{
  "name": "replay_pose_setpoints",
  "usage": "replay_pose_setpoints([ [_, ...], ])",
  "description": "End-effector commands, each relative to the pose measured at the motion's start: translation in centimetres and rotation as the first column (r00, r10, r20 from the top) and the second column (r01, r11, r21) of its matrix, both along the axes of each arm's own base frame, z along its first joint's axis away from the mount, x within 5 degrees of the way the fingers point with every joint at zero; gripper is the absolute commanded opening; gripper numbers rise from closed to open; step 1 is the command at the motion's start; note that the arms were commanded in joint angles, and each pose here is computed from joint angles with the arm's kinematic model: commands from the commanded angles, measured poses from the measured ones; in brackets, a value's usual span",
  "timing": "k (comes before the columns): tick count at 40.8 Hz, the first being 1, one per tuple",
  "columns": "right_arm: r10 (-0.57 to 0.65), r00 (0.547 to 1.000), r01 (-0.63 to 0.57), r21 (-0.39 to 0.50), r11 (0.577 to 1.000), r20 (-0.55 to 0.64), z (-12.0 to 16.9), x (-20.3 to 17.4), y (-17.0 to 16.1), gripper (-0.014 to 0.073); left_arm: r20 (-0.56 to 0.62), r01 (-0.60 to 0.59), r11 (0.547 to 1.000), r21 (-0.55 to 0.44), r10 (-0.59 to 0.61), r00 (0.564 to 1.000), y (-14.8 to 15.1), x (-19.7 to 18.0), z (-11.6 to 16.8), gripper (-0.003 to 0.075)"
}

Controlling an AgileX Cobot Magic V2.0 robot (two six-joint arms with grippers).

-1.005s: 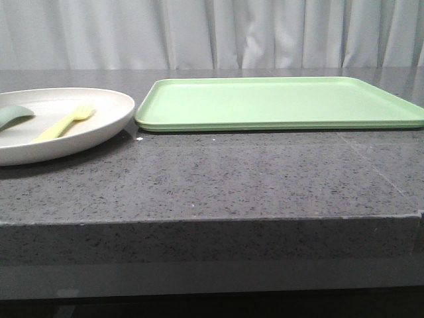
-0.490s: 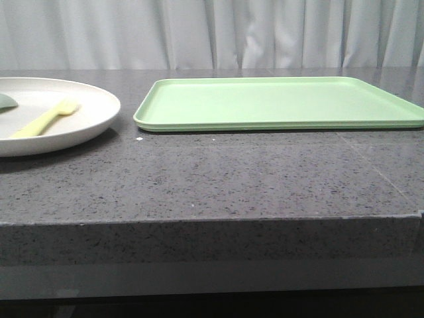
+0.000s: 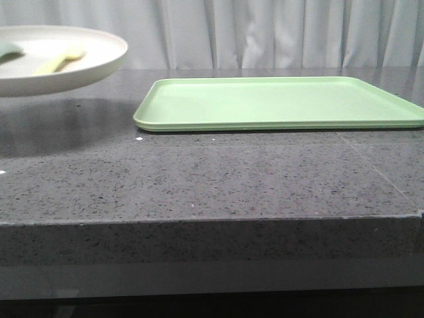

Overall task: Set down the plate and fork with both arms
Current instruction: 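Lift the plate with the left gripper and carry it over the tray, then lower the plate onto the tray and open the left gripper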

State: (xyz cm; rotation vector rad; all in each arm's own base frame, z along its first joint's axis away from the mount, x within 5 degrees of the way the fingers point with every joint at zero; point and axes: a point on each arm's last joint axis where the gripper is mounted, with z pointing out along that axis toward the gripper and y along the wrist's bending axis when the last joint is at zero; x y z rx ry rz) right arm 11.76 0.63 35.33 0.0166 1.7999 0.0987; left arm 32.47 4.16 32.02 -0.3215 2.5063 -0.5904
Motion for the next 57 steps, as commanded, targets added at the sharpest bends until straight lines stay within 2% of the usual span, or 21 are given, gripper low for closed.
replay_pose_setpoints([
  [1,-0.011,0.992,0.013,-0.01,1.0,0.124,2.0,0.1,-0.1,0.0566,0.152,0.007,0.998,-0.056,0.001,0.988,-2.2,0.0,4.3,-0.0018],
  [14,-0.011,0.992,0.013,-0.01,1.0,0.125,2.0,0.1,-0.1,0.0566,0.252,0.143,0.987,-0.074,-0.12,0.96,-10.1,3.6,6.5,-0.0018],
  [25,-0.008,0.992,0.01,-0.01,1.0,0.124,2.0,0.1,-0.1,0.0566,0.221,0.266,0.96,-0.092,-0.241,0.945,-17.9,7.2,5.2,-0.0018],
  [33,0.04,0.991,-0.039,-0.009,0.999,0.125,2.0,0.0,0.5,0.0566,0.213,0.32,0.94,-0.116,-0.291,0.933,-22.5,9.0,3.8,-0.0018],
  [43,0.088,0.989,-0.088,-0.01,0.996,0.122,2.0,0.0,1.0,0.0566,0.227,0.263,0.95,-0.17,-0.222,0.948,-25.3,10.4,1.7,-0.0018],
  [52,0.099,0.988,-0.098,-0.01,0.995,0.118,2.0,0.0,1.2,0.0566,0.239,0.21,0.953,-0.22,-0.156,0.958,-26.2,11.3,0.7,-0.0018],
  [57,0.099,0.988,-0.098,-0.01,0.995,0.118,2.0,0.0,1.2,0.0566,0.229,0.211,0.952,-0.223,-0.159,0.96,-27.0,11.3,0.0,-0.0018],
])
